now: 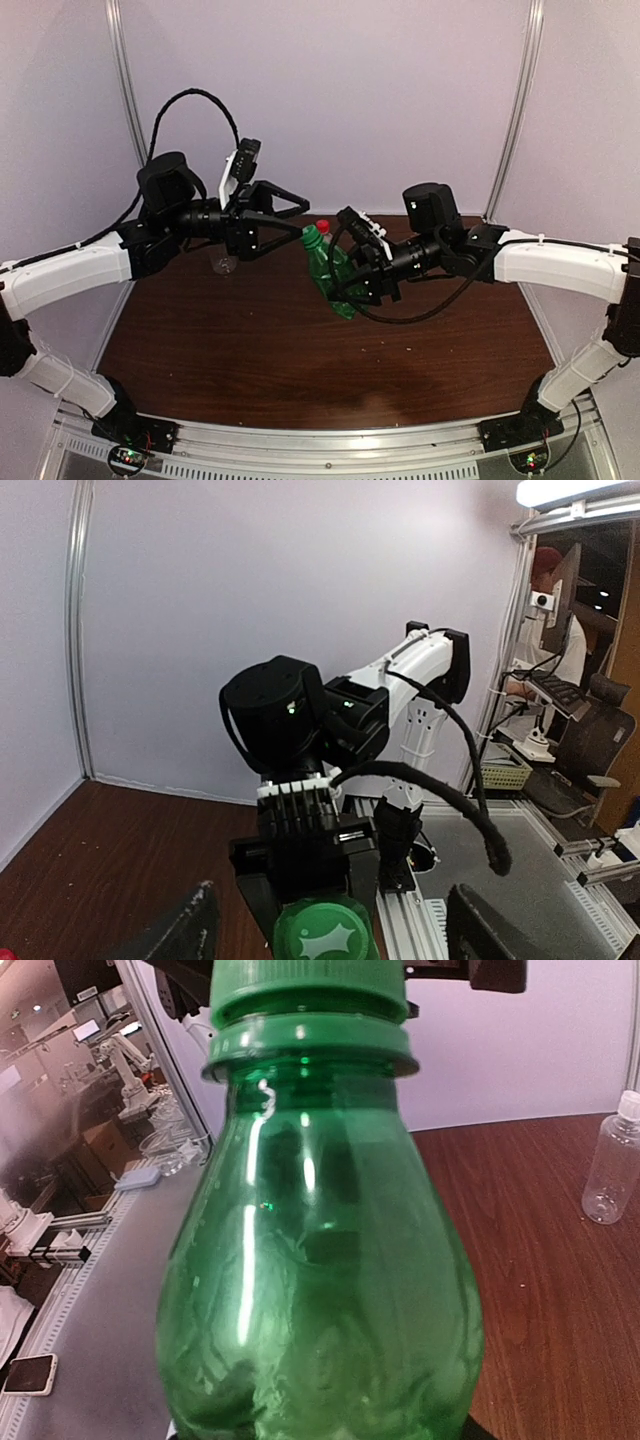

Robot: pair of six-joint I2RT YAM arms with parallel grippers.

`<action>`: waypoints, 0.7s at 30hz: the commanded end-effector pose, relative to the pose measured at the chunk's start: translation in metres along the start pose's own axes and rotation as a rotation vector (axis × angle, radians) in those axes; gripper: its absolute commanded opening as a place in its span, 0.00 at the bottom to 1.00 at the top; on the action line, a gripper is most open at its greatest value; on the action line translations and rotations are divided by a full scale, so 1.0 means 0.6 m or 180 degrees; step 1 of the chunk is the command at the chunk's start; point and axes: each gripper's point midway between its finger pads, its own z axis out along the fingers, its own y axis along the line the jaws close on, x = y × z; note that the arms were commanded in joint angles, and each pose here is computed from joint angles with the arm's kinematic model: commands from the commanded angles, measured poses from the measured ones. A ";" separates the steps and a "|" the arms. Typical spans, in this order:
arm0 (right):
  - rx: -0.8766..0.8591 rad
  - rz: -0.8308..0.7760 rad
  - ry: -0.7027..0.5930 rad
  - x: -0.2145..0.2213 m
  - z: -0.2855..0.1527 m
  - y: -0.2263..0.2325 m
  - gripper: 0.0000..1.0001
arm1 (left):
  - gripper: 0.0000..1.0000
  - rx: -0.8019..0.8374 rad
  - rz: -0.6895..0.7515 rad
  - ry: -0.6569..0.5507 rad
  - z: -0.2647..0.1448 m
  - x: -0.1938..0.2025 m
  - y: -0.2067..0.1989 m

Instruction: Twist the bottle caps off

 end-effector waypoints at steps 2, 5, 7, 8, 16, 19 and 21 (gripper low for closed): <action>-0.0518 -0.0010 -0.0117 -0.027 0.001 0.034 0.48 | 0.73 0.0438 0.0101 -0.0036 0.010 0.003 -0.024; -0.0529 0.0006 -0.0131 -0.028 0.003 0.032 0.48 | 0.66 0.0476 0.0022 -0.0017 0.016 0.011 -0.020; -0.0540 0.0011 -0.0137 -0.028 0.004 0.032 0.48 | 0.63 0.0496 -0.0019 0.0004 0.020 0.017 -0.019; -0.0540 0.0016 -0.0137 -0.028 0.005 0.031 0.48 | 0.61 0.0508 -0.0034 0.0013 0.022 0.019 -0.019; -0.0443 0.0030 -0.0139 -0.027 0.007 0.022 0.47 | 0.52 0.0547 -0.0092 0.0047 0.030 0.031 -0.023; -0.0360 0.0034 -0.0130 -0.026 0.008 0.014 0.46 | 0.43 0.0507 -0.0115 0.0040 0.030 0.030 -0.019; -0.0231 0.0045 -0.0112 -0.024 0.008 0.004 0.44 | 0.37 0.0467 -0.0147 0.0026 0.031 0.028 -0.016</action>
